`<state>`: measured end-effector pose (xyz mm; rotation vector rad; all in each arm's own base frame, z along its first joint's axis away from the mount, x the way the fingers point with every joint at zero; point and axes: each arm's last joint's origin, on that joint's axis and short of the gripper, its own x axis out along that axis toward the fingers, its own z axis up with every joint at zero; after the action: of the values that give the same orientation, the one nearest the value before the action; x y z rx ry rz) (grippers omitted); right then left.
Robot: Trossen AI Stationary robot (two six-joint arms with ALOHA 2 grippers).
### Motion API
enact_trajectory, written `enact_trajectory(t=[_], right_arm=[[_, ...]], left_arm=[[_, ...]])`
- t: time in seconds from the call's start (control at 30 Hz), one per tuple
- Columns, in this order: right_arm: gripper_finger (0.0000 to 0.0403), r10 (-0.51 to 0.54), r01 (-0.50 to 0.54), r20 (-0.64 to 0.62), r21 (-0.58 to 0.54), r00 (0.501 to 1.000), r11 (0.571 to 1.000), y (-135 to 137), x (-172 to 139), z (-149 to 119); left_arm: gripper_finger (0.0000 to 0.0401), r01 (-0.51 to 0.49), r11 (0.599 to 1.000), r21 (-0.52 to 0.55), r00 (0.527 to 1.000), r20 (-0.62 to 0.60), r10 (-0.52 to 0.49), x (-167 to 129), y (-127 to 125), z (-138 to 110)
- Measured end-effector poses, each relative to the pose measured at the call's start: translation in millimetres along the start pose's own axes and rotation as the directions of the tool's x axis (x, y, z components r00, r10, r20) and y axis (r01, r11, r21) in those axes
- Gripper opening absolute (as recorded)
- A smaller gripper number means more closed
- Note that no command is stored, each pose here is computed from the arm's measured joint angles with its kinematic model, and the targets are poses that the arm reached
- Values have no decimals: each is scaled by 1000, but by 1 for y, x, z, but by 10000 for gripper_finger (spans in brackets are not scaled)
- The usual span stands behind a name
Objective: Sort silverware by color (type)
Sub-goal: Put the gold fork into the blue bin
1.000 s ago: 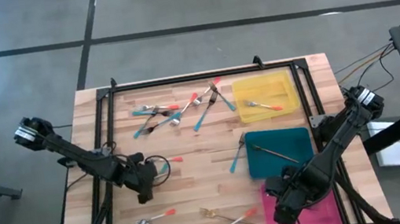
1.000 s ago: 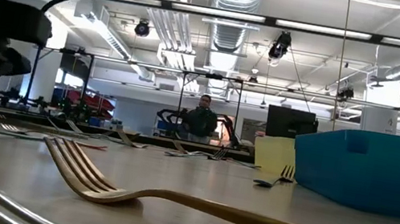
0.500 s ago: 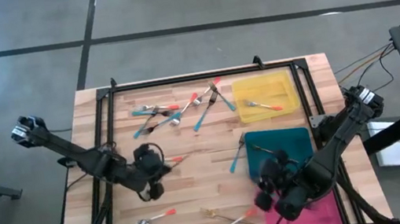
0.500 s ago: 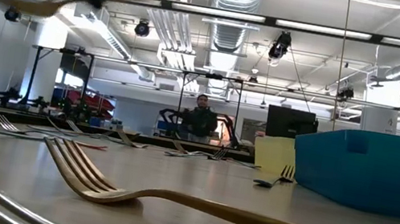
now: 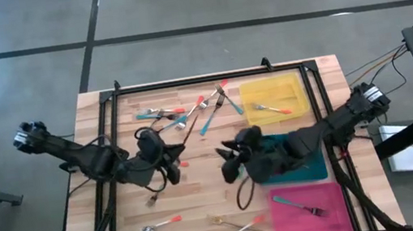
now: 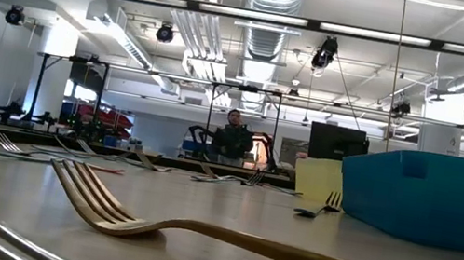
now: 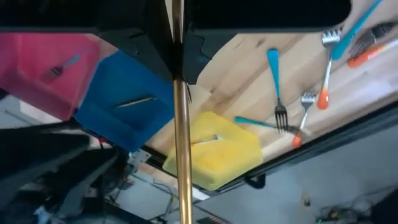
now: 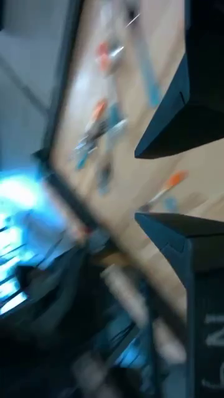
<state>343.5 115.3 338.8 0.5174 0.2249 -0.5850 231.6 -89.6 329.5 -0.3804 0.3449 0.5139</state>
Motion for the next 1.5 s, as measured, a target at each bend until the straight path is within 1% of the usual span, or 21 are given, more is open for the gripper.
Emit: enact_trajectory(t=[0.07, 0.17, 0.3, 0.37, 0.47, 0.6, 0.8, 0.97, 1.17, 1.27, 1.5], right_arm=[[156, 37, -38, 66, 20, 997, 999, 3, 5, 13], [164, 68, -75, 135, 52, 988, 996, 3, 12, 27], [162, 141, -157, 156, 93, 978, 983, 2, 25, 39], [160, 158, -177, 163, 109, 974, 978, -1, 34, 42], [156, 146, -168, 172, 119, 974, 979, -6, 42, 46], [152, 140, -166, 185, 131, 973, 977, -9, 46, 51], [141, 133, -164, 204, 145, 970, 976, -13, 50, 56], [116, 129, -161, 206, 146, 970, 976, -14, 51, 57], [47, 130, -162, 208, 150, 970, 975, -15, 52, 58], [22, 145, -182, 215, 165, 966, 969, -14, 52, 59], [16, 179, -215, 224, 144, 958, 966, -13, 52, 62]], left_arm=[[0, -28, 997, -66, 999, 31, 30, 1, 0, 1], [0, -55, 989, -138, 990, 118, 71, 0, -1, 4], [0, -28, 990, -135, 989, 141, 47, 3, -6, 6], [0, -7, 991, -130, 989, 143, 25, 5, -10, 6], [0, 7, 991, -136, 988, 153, 14, 7, -14, 5], [0, 3, 992, -128, 988, 151, 16, 10, -15, 3], [0, 28, 993, -113, 983, 182, -7, 14, -20, 6], [0, 26, 993, -113, 982, 186, -5, 15, -20, 8], [0, 31, 993, -113, 983, 182, -10, 16, -20, 8], [1, 36, 994, -107, 984, 178, -16, 16, -20, 8], [2, 38, 993, -110, 984, 179, -18, 16, -20, 8]])
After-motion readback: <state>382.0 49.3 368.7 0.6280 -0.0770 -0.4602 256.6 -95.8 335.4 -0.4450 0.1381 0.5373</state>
